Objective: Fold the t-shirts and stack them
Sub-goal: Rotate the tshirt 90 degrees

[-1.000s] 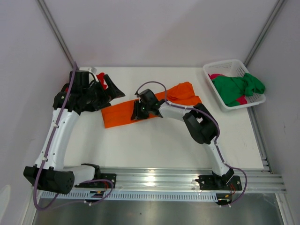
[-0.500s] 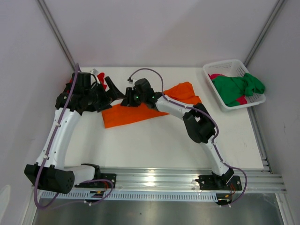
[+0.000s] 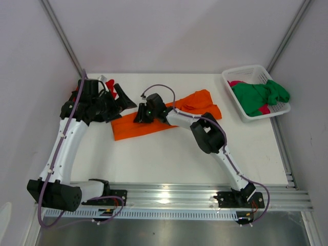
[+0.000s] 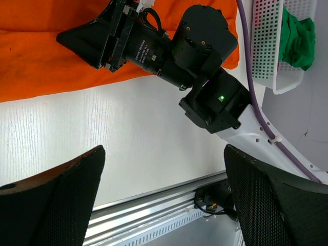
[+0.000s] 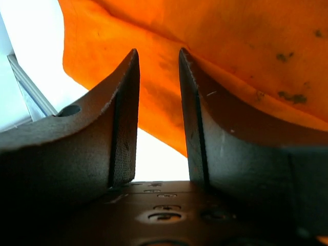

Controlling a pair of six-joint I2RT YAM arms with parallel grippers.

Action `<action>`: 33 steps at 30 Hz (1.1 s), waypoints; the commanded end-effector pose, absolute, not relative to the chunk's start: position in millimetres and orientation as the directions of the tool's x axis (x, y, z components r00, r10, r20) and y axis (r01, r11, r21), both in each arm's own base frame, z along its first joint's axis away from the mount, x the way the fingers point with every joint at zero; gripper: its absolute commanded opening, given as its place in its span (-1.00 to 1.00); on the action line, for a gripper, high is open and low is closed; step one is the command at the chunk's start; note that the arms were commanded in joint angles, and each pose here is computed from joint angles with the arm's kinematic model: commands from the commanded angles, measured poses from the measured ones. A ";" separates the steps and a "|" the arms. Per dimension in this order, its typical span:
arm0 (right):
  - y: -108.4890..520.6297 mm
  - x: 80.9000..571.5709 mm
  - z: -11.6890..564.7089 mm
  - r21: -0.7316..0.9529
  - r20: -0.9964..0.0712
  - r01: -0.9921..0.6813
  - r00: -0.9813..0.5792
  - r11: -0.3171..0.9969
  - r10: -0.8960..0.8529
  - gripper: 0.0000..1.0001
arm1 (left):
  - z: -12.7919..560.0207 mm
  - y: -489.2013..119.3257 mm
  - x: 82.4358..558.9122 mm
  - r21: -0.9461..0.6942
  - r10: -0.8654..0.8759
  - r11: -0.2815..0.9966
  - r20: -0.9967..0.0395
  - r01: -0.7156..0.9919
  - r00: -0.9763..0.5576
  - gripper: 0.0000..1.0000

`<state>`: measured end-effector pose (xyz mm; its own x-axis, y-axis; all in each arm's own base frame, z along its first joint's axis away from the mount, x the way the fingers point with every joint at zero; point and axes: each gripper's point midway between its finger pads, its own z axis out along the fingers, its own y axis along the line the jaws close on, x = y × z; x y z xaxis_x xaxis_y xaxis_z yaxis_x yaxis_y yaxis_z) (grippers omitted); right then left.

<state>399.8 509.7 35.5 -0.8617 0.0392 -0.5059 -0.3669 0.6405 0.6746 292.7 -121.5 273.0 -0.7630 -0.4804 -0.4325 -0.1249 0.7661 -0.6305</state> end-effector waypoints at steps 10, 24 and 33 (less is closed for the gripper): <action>465.3 353.5 13.2 0.612 -0.414 -0.309 -0.909 0.728 -0.038 -0.26 | 283.1 -119.7 298.2 -0.643 -0.468 0.762 -0.459 -0.081 -0.755 0.99; 414.2 273.5 42.8 0.589 -0.369 -0.398 -0.907 0.703 -0.204 -0.27 | 271.8 -120.1 326.2 -0.632 -0.455 0.768 -0.433 -0.098 -0.778 0.99; 341.7 220.9 74.9 0.530 -0.358 -0.360 -0.916 0.768 -0.182 -0.27 | 264.5 -117.2 365.4 -0.583 -0.419 0.806 -0.433 -0.108 -0.798 0.99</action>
<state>237.4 367.8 57.2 -0.9192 -0.1937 -0.3429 -0.3656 0.7433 0.5603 354.2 -119.2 248.8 -0.8099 -0.4457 -0.3812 -0.1584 0.7920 -0.5896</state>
